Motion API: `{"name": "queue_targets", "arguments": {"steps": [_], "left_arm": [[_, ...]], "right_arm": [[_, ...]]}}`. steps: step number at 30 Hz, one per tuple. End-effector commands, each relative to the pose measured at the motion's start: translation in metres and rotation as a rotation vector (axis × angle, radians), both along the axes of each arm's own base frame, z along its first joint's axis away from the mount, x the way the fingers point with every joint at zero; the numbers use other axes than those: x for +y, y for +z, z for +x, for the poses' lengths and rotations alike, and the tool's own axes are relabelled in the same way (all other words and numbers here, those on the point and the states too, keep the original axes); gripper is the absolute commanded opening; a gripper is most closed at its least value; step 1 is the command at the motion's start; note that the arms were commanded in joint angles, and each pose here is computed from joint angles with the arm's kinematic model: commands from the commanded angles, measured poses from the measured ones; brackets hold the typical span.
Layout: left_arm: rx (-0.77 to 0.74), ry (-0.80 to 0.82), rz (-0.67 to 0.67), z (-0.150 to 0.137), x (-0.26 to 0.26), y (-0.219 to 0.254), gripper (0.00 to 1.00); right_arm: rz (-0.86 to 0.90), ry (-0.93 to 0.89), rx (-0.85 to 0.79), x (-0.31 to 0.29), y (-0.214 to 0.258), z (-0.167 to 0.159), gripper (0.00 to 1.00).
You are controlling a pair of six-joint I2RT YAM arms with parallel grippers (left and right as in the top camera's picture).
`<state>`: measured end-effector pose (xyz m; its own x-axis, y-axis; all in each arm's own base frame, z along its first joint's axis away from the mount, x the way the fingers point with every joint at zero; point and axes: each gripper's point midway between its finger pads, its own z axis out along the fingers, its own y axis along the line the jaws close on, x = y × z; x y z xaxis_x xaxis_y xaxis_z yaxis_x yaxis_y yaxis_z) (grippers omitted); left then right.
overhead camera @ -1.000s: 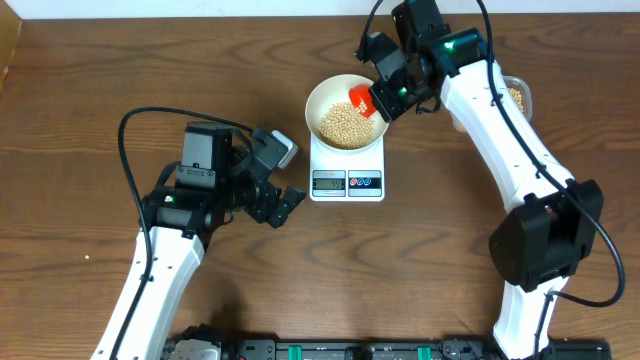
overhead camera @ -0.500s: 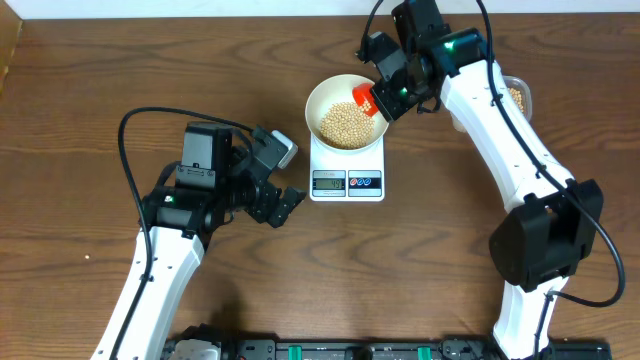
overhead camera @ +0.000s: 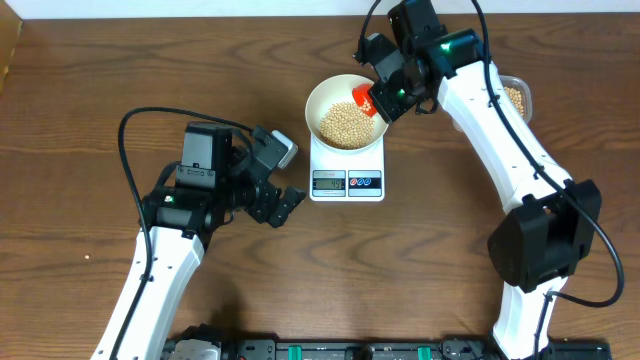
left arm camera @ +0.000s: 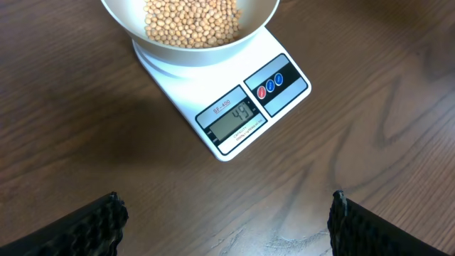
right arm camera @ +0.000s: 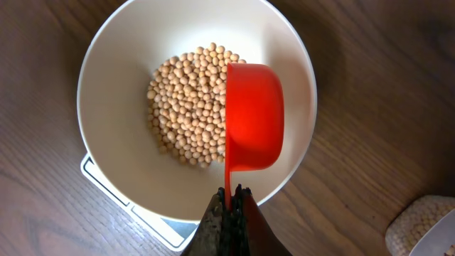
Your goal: Scoop item into bowl and weigh 50g on scale
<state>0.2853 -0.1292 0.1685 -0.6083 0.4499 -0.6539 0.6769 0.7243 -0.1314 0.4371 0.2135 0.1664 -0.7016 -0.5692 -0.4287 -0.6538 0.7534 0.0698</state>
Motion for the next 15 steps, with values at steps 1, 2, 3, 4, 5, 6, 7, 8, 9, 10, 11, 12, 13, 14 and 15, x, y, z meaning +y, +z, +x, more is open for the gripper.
{"name": "queue_targets", "arguments": {"steps": [1,2,3,4,5,6,7,8,9,10,11,12,13,14,15], "left_arm": [[0.002,-0.007,0.01,-0.0008,0.0,-0.0028,0.93],[0.002,-0.007,0.01,-0.0008,0.0,-0.0028,0.93],[0.002,-0.007,0.01,-0.0008,0.0,-0.0028,0.93],[0.002,-0.007,0.01,-0.0008,0.0,-0.0028,0.93],[0.002,-0.007,0.01,-0.0008,0.0,-0.0028,0.93],[0.002,-0.007,0.01,-0.0008,0.0,-0.0028,0.93],[0.002,-0.007,0.01,-0.0008,0.0,-0.0028,0.93],[0.002,-0.007,0.01,-0.0008,0.0,-0.0028,0.93],[0.002,-0.007,0.01,-0.0008,0.0,-0.0028,0.93],[0.002,-0.007,0.01,-0.0008,0.0,-0.0028,0.93],[0.002,-0.007,0.01,-0.0008,0.0,-0.0028,0.93],[0.002,-0.007,0.01,-0.0008,0.0,-0.0028,0.93],[0.002,-0.007,0.01,-0.0008,0.0,-0.0028,0.93],[0.002,-0.007,0.01,-0.0008,0.0,-0.0028,0.93],[0.002,-0.007,0.01,-0.0008,0.0,-0.0028,0.93]], "right_arm": [[0.012,0.007,-0.053,0.001,0.0226,0.0006,0.01],[0.014,0.002,-0.051,0.001,0.0227,0.0006,0.01],[0.019,-0.001,-0.048,0.0015,0.0228,0.0005,0.01],[0.028,0.001,-0.044,0.0024,0.0232,0.0,0.01],[0.043,0.006,-0.038,0.0037,0.0238,-0.0007,0.01],[0.058,0.01,-0.033,0.0048,0.0244,-0.0013,0.01],[0.075,0.014,-0.026,0.0059,0.0253,-0.0018,0.01],[0.085,0.015,-0.022,0.0063,0.0258,-0.002,0.01],[0.097,0.016,-0.018,0.0059,0.0264,-0.002,0.01],[0.108,0.015,-0.014,0.0053,0.0269,-0.0017,0.01],[0.116,0.012,-0.01,0.0047,0.0274,-0.0015,0.01],[0.123,0.012,-0.008,0.0045,0.0277,-0.0014,0.01],[0.136,0.012,-0.002,0.004,0.0285,-0.0014,0.01],[0.142,0.014,0.0,0.0042,0.0289,-0.0015,0.01],[0.146,0.013,0.001,0.0038,0.0291,-0.0014,0.01]]}}
